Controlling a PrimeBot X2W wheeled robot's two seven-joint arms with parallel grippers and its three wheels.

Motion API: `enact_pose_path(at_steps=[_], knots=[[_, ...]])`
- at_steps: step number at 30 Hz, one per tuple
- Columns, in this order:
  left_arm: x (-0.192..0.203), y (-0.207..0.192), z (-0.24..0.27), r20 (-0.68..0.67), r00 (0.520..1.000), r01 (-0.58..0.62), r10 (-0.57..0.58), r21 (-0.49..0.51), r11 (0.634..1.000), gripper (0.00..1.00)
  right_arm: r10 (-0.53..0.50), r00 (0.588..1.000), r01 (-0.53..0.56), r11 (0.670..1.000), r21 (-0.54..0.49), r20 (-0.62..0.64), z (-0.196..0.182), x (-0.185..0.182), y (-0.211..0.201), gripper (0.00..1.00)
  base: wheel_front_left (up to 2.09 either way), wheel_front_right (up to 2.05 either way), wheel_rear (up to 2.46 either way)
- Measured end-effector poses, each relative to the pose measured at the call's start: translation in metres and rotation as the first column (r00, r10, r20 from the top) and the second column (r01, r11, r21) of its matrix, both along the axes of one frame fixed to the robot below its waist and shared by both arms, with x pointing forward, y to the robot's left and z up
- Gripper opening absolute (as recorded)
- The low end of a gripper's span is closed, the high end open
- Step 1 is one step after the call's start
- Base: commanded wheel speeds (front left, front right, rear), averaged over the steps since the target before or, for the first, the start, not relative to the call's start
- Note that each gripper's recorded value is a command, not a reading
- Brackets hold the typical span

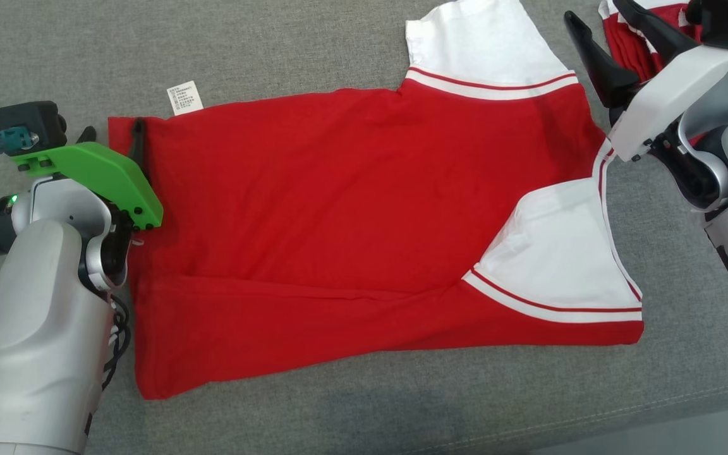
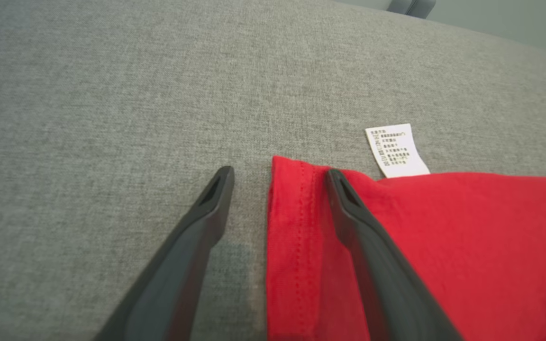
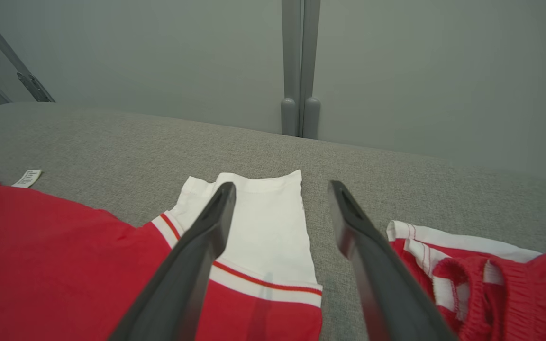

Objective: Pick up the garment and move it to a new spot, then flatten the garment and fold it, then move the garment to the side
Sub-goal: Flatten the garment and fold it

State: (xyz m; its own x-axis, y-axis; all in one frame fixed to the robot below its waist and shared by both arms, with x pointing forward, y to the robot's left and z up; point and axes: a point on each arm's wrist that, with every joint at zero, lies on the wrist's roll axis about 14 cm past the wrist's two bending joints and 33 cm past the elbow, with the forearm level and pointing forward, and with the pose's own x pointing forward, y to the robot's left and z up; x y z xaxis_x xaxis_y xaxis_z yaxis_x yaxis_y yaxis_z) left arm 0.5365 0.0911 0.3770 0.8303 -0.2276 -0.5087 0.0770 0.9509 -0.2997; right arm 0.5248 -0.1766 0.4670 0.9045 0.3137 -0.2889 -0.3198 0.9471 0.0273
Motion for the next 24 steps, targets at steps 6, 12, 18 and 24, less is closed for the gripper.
enact_pose_path(at_steps=[6,12,18,24], knots=[[0.003,-0.005,-0.001,-0.005,1.000,0.001,-0.001,-0.001,1.000,0.16,-0.004,1.000,0.004,1.000,-0.025,-0.006,-0.002,0.004,-0.004,1.00,0.00,0.00,0.00],[0.001,-0.024,0.004,0.017,0.999,0.027,-0.027,-0.027,0.999,0.00,-0.013,1.000,0.012,0.999,-0.047,-0.022,-0.005,0.010,-0.010,1.00,0.00,0.00,0.00],[0.000,-0.039,0.023,0.095,0.995,0.049,-0.040,-0.088,0.995,0.00,-0.032,0.997,0.026,0.997,-0.079,-0.074,-0.014,0.023,-0.016,1.00,0.00,0.00,0.00],[0.002,-0.027,0.050,0.214,0.977,0.022,0.006,-0.129,0.991,0.00,-0.064,0.987,0.052,0.995,-0.084,-0.146,-0.032,0.035,-0.022,1.00,0.00,0.00,0.00]])
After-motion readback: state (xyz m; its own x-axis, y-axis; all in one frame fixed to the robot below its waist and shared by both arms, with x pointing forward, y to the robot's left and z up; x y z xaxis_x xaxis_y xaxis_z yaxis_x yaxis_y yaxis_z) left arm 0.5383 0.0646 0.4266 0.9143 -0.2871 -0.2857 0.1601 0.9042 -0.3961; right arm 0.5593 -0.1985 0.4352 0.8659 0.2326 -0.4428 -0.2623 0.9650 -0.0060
